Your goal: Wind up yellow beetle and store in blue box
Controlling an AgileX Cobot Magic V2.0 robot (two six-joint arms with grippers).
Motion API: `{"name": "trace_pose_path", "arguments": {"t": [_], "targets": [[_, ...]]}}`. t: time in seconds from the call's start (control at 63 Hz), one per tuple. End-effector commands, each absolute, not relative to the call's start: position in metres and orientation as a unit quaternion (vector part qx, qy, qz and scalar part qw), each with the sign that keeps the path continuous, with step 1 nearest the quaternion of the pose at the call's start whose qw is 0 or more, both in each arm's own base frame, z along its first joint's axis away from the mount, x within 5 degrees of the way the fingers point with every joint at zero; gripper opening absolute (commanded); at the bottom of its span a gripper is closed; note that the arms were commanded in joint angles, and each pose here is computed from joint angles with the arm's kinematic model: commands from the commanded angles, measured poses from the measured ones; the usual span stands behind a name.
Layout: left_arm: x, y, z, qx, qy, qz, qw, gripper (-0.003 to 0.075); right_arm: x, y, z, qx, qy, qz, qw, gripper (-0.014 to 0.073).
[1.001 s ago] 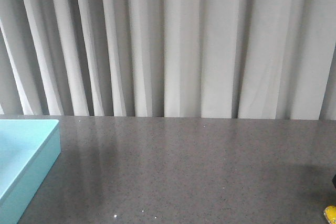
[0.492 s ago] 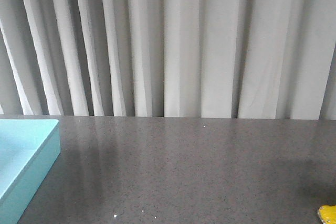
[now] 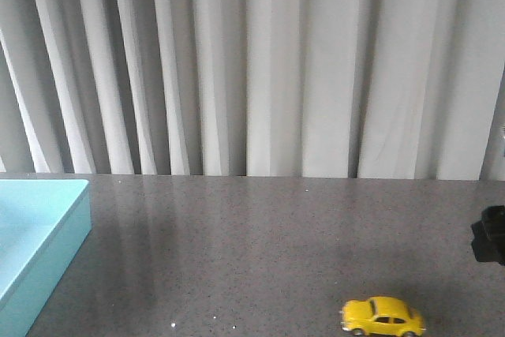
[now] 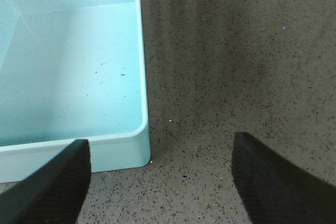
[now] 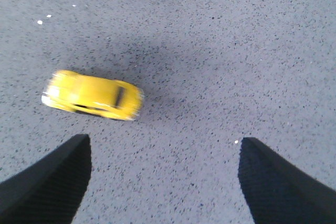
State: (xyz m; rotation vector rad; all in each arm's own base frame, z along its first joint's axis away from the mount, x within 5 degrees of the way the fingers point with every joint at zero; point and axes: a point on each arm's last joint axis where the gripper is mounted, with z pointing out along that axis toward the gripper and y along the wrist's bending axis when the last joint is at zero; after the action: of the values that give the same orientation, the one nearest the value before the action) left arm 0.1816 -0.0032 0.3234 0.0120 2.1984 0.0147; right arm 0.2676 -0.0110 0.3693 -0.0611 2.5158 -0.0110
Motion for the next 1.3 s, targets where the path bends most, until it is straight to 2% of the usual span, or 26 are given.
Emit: {"name": "trace_pose_path", "arguments": {"t": [0.0, 0.27, 0.508, 0.715, 1.287], "targets": [[0.185, -0.004, 0.340, 0.000, 0.868, -0.002, 0.497, 0.0538, 0.238, -0.009, 0.385, -0.017, 0.920, -0.004, 0.392, 0.0558], [0.185, -0.004, 0.340, 0.000, 0.868, -0.002, 0.497, 0.0538, 0.166, -0.005, 0.361, -0.017, 0.903, -0.009, 0.429, 0.0558], [0.185, -0.004, 0.340, 0.000, 0.868, -0.002, 0.497, 0.0538, 0.129, -0.003, 0.359, -0.016, 0.875, -0.013, 0.484, 0.0558], [0.185, -0.004, 0.340, 0.000, 0.868, -0.002, 0.497, 0.0538, 0.118, -0.003, 0.364, -0.017, 0.864, -0.015, 0.503, 0.0558], [0.185, -0.005, 0.340, -0.004, 0.867, -0.008, 0.498, 0.0538, 0.116, -0.002, 0.361, -0.017, 0.873, -0.012, 0.487, 0.0558]]}}
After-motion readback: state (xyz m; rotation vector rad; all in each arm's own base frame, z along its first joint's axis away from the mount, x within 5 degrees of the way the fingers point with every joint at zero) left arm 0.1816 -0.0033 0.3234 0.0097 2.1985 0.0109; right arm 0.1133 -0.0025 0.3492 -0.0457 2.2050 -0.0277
